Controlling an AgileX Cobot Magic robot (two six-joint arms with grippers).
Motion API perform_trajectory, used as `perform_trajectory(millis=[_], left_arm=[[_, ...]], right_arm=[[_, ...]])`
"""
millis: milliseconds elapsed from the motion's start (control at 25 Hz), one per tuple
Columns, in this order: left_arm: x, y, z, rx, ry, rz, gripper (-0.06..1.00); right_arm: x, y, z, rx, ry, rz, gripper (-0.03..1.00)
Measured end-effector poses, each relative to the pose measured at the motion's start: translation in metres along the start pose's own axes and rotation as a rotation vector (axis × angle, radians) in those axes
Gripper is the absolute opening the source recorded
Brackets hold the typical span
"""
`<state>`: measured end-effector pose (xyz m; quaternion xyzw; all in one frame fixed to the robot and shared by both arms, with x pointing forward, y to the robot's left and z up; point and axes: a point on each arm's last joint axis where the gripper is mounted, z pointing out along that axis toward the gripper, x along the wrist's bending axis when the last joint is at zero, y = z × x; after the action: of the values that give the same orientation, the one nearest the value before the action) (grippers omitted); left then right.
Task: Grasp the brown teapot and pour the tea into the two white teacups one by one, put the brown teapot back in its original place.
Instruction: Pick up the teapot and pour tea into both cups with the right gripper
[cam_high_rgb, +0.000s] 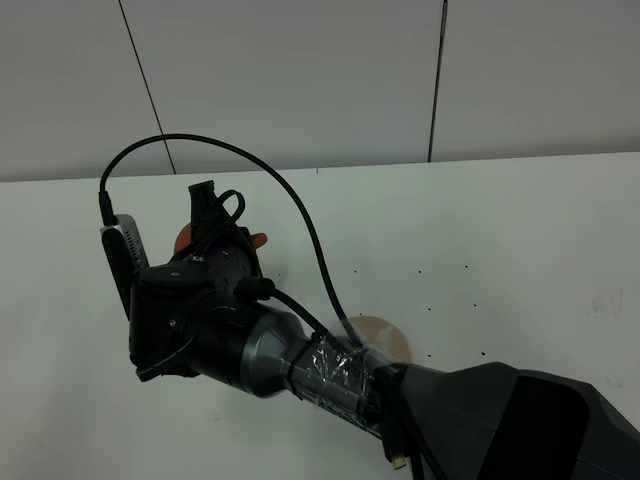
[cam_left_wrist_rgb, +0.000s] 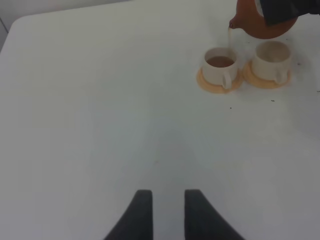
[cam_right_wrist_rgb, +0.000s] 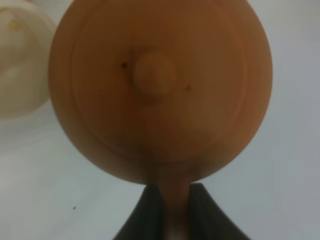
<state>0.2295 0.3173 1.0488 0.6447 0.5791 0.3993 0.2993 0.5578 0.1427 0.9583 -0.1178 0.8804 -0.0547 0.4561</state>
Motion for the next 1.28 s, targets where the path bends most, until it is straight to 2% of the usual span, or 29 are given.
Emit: perform_trajectory(millis=[520, 1280], left_arm=[[0.0, 0.0, 0.0, 0.0, 0.0, 0.0, 0.23], [0.0, 0.0, 0.0, 0.0, 0.0, 0.001, 0.23]], right_arm=[[0.0005, 0.0002, 0.0, -0.002, 0.005, 0.014, 0.09], [0.0073, 0.0041, -0.0021, -0.027, 0.072, 0.051, 0.09]])
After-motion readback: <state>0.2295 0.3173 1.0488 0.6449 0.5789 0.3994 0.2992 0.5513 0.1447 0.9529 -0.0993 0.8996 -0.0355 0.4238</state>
